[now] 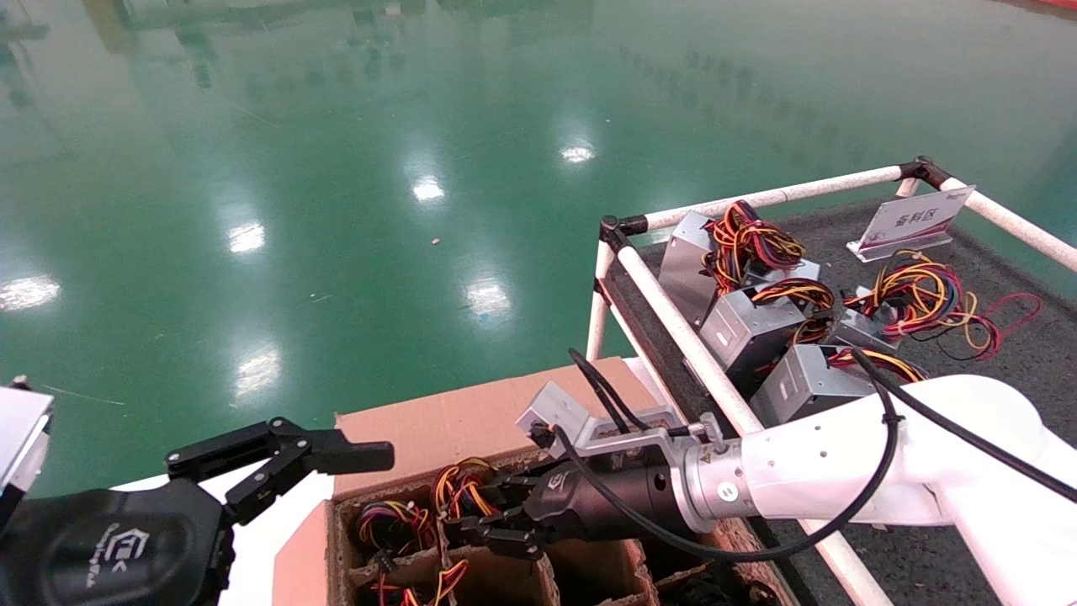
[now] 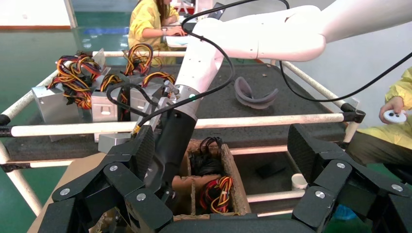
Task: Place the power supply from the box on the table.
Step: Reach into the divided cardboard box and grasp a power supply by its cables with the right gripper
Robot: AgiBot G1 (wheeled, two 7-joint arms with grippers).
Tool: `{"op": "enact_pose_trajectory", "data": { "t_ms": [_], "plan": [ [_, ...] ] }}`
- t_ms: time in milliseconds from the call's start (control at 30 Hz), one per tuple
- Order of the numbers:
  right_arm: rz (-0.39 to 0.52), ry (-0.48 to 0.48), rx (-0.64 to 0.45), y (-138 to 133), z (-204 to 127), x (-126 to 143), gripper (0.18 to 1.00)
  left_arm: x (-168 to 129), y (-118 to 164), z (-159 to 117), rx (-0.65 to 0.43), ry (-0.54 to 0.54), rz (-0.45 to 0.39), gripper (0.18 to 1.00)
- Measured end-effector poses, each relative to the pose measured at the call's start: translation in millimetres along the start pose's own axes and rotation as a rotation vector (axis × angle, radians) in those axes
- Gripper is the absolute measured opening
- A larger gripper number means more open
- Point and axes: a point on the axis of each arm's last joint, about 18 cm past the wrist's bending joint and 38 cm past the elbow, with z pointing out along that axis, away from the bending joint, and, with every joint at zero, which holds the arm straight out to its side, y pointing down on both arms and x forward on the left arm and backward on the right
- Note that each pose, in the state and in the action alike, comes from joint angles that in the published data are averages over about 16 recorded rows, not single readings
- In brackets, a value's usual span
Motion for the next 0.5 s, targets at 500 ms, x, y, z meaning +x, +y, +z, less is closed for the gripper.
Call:
{"op": "enact_pose_trajectory", "data": {
  "t_ms": [500],
  "plan": [
    [0.025,-0.008,-0.011,7.5,3.6,-0.8,0.288,0.0,0.0,0.0,0.0,0.0,0.0,1.0]
  ]
}}
